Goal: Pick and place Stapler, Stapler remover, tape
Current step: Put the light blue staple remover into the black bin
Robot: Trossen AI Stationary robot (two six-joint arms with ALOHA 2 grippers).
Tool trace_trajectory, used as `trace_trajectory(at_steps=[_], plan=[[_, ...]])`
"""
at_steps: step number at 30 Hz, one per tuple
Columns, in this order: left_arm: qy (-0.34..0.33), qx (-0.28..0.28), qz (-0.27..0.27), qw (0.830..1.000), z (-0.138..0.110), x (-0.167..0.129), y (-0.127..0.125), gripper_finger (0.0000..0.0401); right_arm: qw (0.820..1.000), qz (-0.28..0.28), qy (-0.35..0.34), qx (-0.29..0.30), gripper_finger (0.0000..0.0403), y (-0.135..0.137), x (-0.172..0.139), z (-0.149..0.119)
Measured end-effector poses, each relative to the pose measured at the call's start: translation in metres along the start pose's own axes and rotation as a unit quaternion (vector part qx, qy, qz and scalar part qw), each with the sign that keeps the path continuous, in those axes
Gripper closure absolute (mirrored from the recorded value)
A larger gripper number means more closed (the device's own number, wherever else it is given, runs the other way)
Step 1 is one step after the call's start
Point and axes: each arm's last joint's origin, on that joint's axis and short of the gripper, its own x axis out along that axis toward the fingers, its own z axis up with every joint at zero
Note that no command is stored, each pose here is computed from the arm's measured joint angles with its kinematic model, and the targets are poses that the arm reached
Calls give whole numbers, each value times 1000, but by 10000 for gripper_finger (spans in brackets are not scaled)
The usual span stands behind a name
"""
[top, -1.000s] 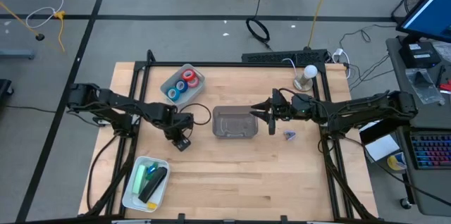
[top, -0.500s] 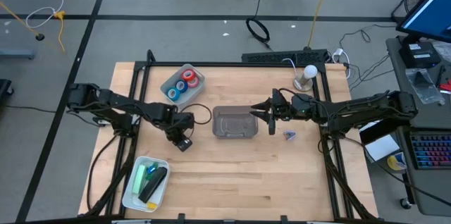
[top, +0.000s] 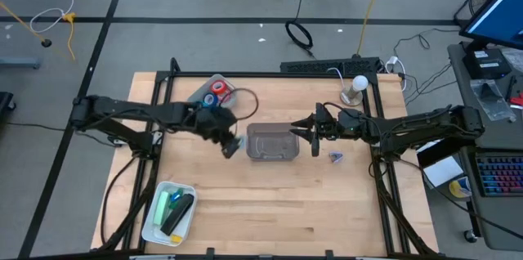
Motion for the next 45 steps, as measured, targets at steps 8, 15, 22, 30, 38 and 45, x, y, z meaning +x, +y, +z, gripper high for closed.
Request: trace_trajectory(at_steps=[8,15,22,30,38,45], plan=[[-53,105,48,992,55,15,0,372,1000,0,0,-1,297,0,0,0],[-19,127,72,989,90,67,18,372,1000,0,2,-1,298,0,0,-1],[49,64,67,995,90,111,33,372,1000,-3,17,-1,298,-1,0,-3],[74,59,84,992,75,117,18,372,1000,-4,19,-6,298,-1,0,-4],[99,25,105,989,67,146,28,372,1000,-6,19,-7,298,-2,0,-4],[91,19,95,991,69,147,27,332,1000,-7,22,-7,296,-2,0,-4]])
